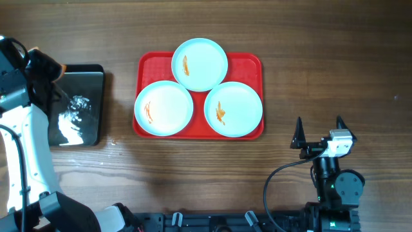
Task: Clean dirty plates on tray and stack at the side
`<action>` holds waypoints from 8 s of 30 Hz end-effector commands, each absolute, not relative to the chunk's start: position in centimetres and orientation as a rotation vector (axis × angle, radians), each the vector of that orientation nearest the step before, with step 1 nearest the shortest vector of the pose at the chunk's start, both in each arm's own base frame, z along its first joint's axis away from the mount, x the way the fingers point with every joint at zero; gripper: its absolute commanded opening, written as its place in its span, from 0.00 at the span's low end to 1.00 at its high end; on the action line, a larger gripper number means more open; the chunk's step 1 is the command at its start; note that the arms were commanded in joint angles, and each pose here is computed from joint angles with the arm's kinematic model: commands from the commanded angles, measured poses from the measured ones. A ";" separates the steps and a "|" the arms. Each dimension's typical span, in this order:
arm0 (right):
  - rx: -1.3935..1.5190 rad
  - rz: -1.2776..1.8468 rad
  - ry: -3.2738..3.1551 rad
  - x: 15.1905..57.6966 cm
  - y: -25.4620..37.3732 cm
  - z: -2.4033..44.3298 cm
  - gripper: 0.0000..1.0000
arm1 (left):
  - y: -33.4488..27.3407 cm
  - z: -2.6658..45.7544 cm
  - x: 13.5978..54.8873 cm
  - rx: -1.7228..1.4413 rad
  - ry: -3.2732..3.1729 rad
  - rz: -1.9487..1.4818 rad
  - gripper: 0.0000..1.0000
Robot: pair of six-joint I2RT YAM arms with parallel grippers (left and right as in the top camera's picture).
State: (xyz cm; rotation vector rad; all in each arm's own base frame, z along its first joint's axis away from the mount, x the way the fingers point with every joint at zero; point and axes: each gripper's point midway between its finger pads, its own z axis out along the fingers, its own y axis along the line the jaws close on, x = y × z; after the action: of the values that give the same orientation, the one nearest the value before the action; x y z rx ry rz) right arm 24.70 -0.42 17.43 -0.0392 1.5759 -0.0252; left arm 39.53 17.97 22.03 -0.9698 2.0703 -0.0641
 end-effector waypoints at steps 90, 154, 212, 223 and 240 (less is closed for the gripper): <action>-0.016 -0.021 1.568 24.7 -0.6 17.6 1.00 | -10.5 10.0 36.3 -0.320 2.827 -0.698 0.04; -0.364 1.277 2.469 37.3 23.3 26.6 1.00 | -8.8 0.0 35.0 -0.457 3.047 -0.324 0.04; -0.212 0.507 2.939 35.6 32.8 -2.6 0.04 | -10.2 3.7 36.0 -0.324 2.952 -0.441 0.04; -0.188 0.493 2.977 35.1 32.3 -2.6 0.04 | -11.6 2.5 36.9 -0.355 2.933 -0.461 0.04; -0.069 0.277 2.936 36.9 28.8 -0.3 0.04 | -11.6 1.0 36.1 -0.334 2.978 -0.343 0.04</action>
State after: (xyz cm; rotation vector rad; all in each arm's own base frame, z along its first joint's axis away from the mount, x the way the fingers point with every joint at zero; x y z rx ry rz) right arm 36.34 31.01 0.41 -0.1530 2.9441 0.4274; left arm 36.42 -11.64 1.55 -0.3110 2.9627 -0.3651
